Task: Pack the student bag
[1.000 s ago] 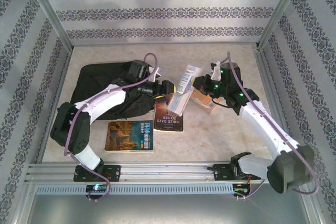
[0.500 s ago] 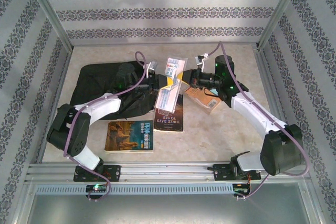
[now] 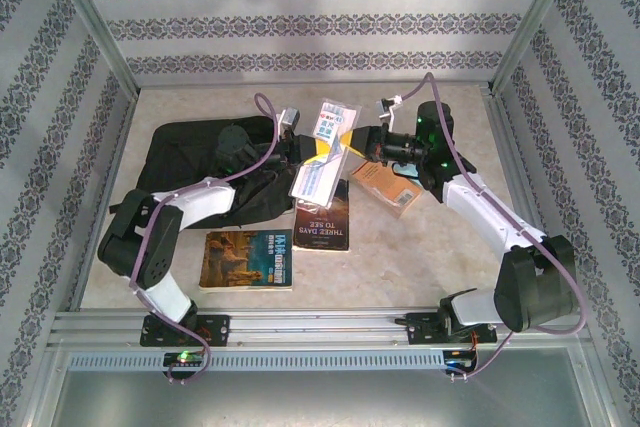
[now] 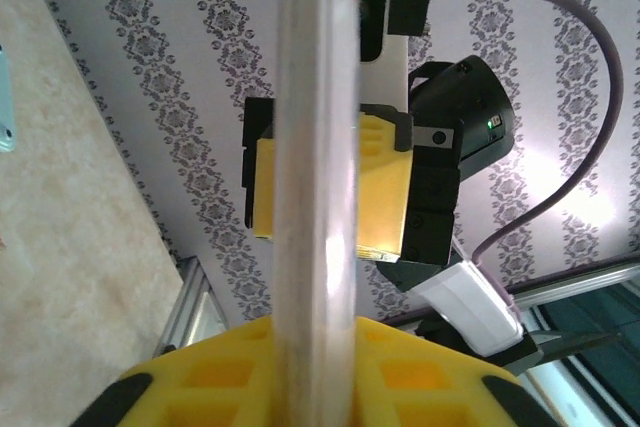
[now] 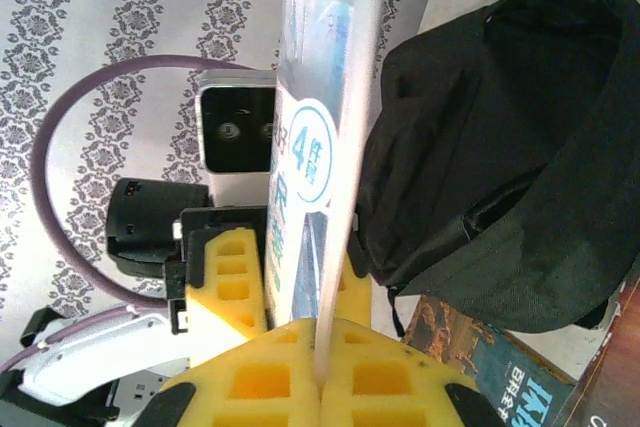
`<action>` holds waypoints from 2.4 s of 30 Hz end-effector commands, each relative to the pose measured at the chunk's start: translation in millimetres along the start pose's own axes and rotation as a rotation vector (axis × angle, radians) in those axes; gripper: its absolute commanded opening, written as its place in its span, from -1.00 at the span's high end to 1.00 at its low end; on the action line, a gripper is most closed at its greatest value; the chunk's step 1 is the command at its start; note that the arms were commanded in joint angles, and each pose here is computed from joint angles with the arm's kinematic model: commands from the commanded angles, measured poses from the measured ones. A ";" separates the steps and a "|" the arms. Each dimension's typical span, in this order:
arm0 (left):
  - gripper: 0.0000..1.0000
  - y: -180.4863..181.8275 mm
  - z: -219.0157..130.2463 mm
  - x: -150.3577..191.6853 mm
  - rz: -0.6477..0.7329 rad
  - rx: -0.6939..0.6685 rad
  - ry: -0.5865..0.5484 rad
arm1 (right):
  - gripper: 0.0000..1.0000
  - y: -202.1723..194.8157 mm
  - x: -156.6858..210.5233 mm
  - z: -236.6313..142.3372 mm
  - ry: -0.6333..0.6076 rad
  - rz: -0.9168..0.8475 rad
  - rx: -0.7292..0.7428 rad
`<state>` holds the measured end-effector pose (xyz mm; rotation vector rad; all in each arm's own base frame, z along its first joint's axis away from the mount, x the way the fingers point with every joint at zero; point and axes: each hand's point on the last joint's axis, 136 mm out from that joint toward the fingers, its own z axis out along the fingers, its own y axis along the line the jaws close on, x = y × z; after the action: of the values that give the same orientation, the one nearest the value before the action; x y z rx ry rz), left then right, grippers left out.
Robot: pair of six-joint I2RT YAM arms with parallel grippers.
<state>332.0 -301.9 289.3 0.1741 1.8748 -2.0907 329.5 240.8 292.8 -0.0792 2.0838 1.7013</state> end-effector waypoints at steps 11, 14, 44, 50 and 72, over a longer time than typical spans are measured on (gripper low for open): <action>0.94 -19.1 -3.4 -2.9 0.063 0.070 -0.015 | 0.00 11.8 10.2 5.2 -0.022 0.033 -0.069; 0.94 -17.9 -3.7 -3.3 0.061 0.067 -0.019 | 0.17 12.3 21.5 16.6 0.013 0.034 -0.072; -0.29 36.7 -99.8 1.3 0.232 -0.848 -0.123 | 1.00 -8.9 37.9 -33.4 -0.086 -0.020 0.194; -0.36 66.7 -140.3 -11.5 0.311 -1.191 -0.099 | 1.00 -18.9 51.0 -31.1 -0.063 -0.003 0.241; 0.23 154.7 -134.2 -32.2 0.294 -1.343 0.043 | 1.00 -55.4 68.0 -12.9 0.036 0.055 0.254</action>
<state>387.8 -177.3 136.6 0.0928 2.6156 -0.4219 285.2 222.6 214.6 0.1027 2.3541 1.4245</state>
